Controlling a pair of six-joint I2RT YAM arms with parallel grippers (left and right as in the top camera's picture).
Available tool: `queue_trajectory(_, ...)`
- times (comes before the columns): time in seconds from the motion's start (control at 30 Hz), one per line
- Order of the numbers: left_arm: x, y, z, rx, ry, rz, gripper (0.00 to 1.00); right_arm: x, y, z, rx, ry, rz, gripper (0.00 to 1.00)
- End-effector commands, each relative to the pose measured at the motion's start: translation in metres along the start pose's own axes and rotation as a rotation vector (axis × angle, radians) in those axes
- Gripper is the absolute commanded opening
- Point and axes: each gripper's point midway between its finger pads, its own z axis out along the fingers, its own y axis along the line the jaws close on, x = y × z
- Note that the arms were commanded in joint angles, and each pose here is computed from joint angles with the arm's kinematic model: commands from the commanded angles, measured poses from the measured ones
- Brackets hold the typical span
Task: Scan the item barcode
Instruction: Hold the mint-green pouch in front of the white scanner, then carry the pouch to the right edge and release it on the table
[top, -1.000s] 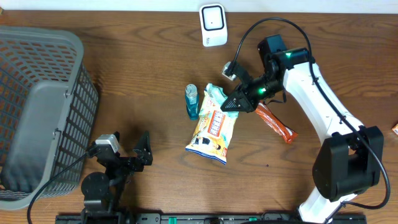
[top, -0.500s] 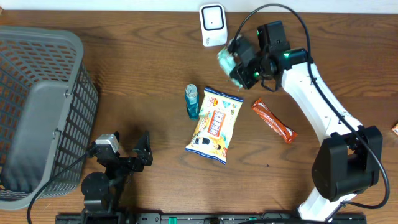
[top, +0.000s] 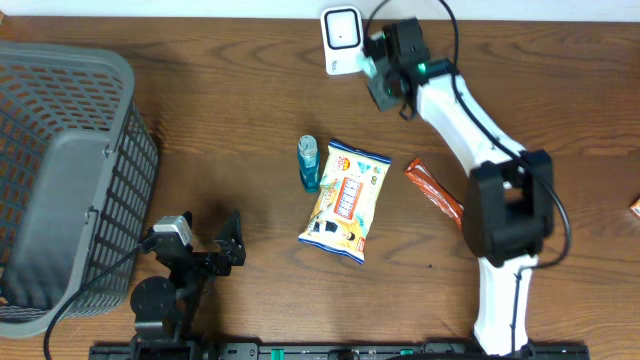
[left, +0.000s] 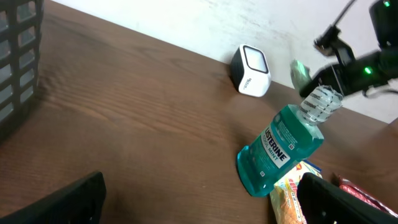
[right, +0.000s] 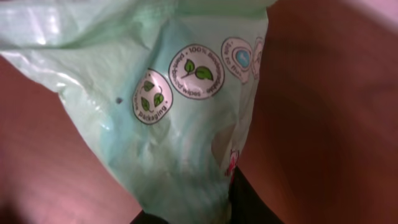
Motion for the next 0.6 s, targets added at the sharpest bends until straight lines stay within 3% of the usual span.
queue_trajectory(0.0, 0.013, 0.003, 0.002, -0.001, 0.039, -0.008, 0.98, -0.047, -0.023, -0.001, 0.119, -0.071, -0.035, 0.01)
queue_trajectory(0.3, 0.013, 0.003, 0.002, -0.001, 0.039, -0.008, 0.98, -0.069, -0.011, 0.039, 0.172, -0.078, -0.171, 0.01)
queue_trajectory(0.57, 0.013, 0.003, 0.002, -0.001, 0.039, -0.008, 0.98, -0.078, -0.005, 0.035, 0.269, -0.082, -0.212, 0.01)
